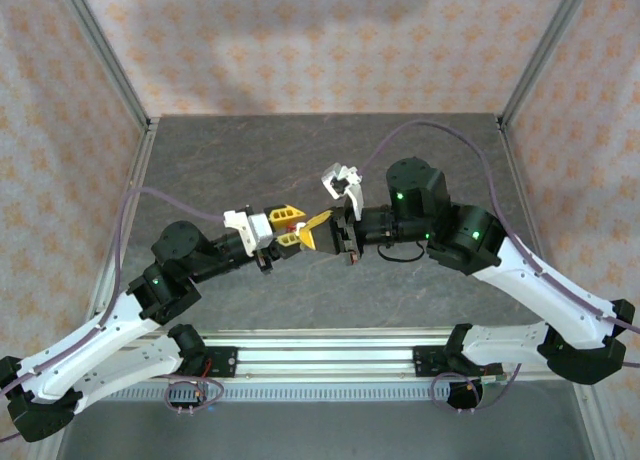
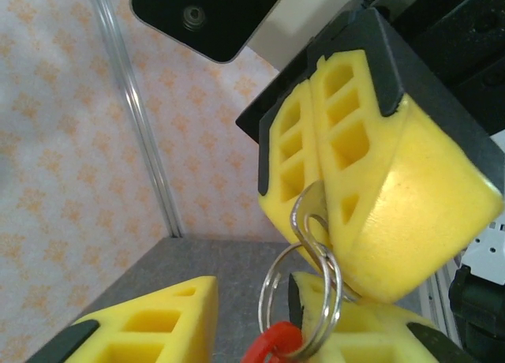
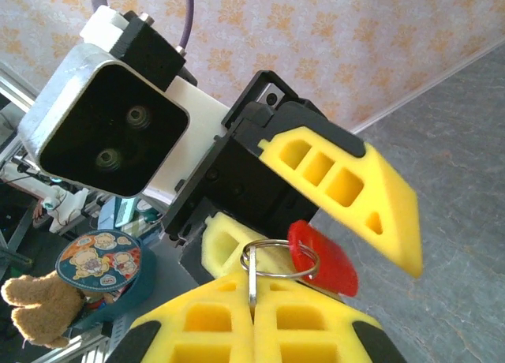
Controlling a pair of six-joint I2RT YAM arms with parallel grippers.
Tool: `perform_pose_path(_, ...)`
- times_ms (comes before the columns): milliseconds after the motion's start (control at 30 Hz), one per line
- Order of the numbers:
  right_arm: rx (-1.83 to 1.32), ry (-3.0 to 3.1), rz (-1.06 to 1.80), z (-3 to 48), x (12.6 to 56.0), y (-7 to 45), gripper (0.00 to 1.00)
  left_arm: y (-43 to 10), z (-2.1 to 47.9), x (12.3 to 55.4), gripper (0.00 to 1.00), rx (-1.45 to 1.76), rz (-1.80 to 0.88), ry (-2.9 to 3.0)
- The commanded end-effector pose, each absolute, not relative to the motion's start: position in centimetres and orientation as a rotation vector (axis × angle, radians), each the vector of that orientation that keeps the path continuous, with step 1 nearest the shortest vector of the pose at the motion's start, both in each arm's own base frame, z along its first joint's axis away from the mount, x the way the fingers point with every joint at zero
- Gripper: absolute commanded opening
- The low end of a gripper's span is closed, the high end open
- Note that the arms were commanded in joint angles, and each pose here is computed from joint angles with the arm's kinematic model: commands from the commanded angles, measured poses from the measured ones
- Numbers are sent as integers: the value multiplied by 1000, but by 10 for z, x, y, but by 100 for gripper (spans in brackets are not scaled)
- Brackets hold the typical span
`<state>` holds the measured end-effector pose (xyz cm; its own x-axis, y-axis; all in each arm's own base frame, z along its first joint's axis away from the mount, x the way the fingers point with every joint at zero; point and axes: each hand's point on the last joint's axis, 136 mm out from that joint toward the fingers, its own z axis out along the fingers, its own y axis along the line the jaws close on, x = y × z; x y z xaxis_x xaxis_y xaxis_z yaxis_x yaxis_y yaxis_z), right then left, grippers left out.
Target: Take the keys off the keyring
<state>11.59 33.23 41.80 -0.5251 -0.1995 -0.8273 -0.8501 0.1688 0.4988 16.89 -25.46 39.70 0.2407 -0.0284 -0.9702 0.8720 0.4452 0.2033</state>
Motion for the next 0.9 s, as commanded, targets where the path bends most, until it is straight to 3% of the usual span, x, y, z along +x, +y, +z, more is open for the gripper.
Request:
perform_pose_path(0, -980, 1786, 1414, 432, 114, 329, 0, -253, 423, 158, 29, 907, -784, 1085)
perform_pose_path(133, -976, 1768, 1417, 436, 113, 327, 0, -254, 423, 157, 17, 912, -792, 1086)
perform_pose_path(233, -966, 1779, 1422, 434, 116, 327, 0, -254, 425, 156, 15, 912, -801, 1079)
perform_pose_path(400, -943, 1782, 1407, 433, 122, 324, 0, -255, 425, 152, 0, 939, -817, 1100)
perform_pose_path(867, -1062, 1550, 1107, 423, 127, 305, 0, -254, 418, 155, 0, 909, -878, 1237)
